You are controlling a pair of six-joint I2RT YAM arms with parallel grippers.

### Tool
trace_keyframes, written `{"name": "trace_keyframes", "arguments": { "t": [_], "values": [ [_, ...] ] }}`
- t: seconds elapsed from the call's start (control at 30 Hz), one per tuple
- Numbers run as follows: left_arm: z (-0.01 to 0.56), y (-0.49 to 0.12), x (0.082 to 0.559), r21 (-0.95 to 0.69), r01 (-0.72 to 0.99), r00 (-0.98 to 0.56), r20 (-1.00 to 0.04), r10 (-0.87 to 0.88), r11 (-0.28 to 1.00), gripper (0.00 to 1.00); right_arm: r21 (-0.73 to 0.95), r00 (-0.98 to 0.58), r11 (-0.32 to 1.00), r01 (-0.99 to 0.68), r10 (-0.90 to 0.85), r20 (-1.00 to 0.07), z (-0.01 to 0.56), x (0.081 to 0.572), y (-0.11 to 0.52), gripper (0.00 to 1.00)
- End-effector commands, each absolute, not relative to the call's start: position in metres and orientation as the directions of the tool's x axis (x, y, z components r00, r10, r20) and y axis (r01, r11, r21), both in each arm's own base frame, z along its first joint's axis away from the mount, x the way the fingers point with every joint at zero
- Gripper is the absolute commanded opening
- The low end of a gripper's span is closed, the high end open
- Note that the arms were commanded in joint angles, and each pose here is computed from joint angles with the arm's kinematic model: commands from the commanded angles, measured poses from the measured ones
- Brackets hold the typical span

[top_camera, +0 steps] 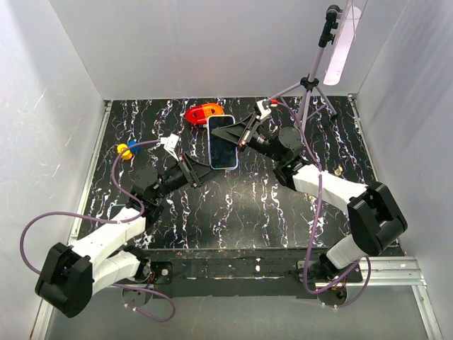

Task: Take the phone out of the phone case
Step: Remove the phone case from the phone.

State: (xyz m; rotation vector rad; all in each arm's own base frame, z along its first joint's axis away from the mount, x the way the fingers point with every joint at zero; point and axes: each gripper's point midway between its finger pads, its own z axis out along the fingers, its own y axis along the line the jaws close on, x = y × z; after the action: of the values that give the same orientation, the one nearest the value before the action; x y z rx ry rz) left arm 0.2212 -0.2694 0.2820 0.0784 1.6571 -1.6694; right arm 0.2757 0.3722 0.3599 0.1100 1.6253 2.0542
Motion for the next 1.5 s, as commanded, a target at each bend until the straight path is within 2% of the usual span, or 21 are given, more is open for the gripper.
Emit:
{"name": "trace_keyframes", "arguments": {
  "t": [0.0, 0.1, 0.23, 0.33, 0.43, 0.53, 0.7, 0.87, 0.93, 1.13, 1.3, 1.33, 1.4, 1.47],
  "values": [
    [0.252, -0.278, 0.241, -0.886, 0.43, -0.745, -0.457, -0.486, 0.174, 0.43, 0.849, -0.866, -0.318, -0.422, 0.418, -0.274, 0.422, 0.23, 0.38, 0.01],
    [0.253, -0.279, 0.24, -0.9, 0.416, -0.759, -0.423, -0.495, 0.13, 0.45, 0.838, -0.872, -0.334, -0.433, 0.393, -0.294, 0.422, 0.225, 0.384, 0.01],
    [0.251, -0.278, 0.243, -0.903, 0.405, -0.756, -0.419, -0.503, 0.144, 0.45, 0.844, -0.875, -0.317, -0.433, 0.371, -0.31, 0.418, 0.216, 0.387, 0.01],
    [0.24, -0.277, 0.252, -0.886, 0.403, -0.738, -0.463, -0.491, 0.23, 0.25, 0.85, -0.882, -0.316, -0.422, 0.361, -0.303, 0.421, 0.209, 0.386, 0.01],
    [0.212, -0.274, 0.263, -0.859, 0.353, -0.741, -0.499, -0.45, 0.371, 0.16, 0.864, -0.892, -0.314, -0.393, 0.36, -0.275, 0.422, 0.204, 0.386, 0.01],
    [0.188, -0.269, 0.273, -0.826, 0.303, -0.746, -0.516, -0.421, 0.476, 0.04, 0.853, -0.907, -0.382, -0.355, 0.362, -0.215, 0.431, 0.203, 0.382, 0.01],
    [0.138, -0.246, 0.28, -0.751, 0.188, -0.74, -0.532, -0.412, 0.633, 0.0, 0.847, -0.942, -0.476, -0.236, 0.328, -0.079, 0.448, 0.208, 0.38, 0.01],
    [0.157, -0.252, 0.272, -0.763, 0.273, -0.737, -0.557, -0.382, 0.585, 0.0, 0.907, -0.942, -0.377, -0.185, 0.331, -0.055, 0.422, 0.213, 0.375, 0.01],
    [0.176, -0.258, 0.263, -0.769, 0.346, -0.736, -0.578, -0.353, 0.537, 0.06, 0.921, -0.939, -0.34, -0.192, 0.336, -0.071, 0.408, 0.217, 0.368, 0.01],
    [0.219, -0.266, 0.219, -0.768, 0.505, -0.754, -0.614, -0.231, 0.395, 0.47, 0.951, -0.907, -0.161, -0.265, 0.375, -0.19, 0.375, 0.238, 0.341, 0.01],
    [0.244, -0.255, 0.184, -0.733, 0.603, -0.706, -0.674, -0.218, 0.315, 0.64, 0.951, -0.878, -0.042, -0.308, 0.397, -0.267, 0.368, 0.258, 0.322, 0.01],
    [0.249, -0.252, 0.18, -0.726, 0.617, -0.692, -0.685, -0.229, 0.304, 0.72, 0.946, -0.873, -0.021, -0.323, 0.394, -0.289, 0.368, 0.261, 0.321, 0.01],
    [0.265, -0.249, 0.17, -0.717, 0.642, -0.67, -0.697, -0.255, 0.271, 0.79, 0.943, -0.865, 0.022, -0.331, 0.392, -0.313, 0.364, 0.267, 0.32, 0.01],
    [0.285, -0.249, 0.159, -0.734, 0.651, -0.681, -0.678, -0.276, 0.194, 0.83, 0.94, -0.86, 0.037, -0.338, 0.394, -0.325, 0.363, 0.272, 0.321, 0.01]
  ]
}}
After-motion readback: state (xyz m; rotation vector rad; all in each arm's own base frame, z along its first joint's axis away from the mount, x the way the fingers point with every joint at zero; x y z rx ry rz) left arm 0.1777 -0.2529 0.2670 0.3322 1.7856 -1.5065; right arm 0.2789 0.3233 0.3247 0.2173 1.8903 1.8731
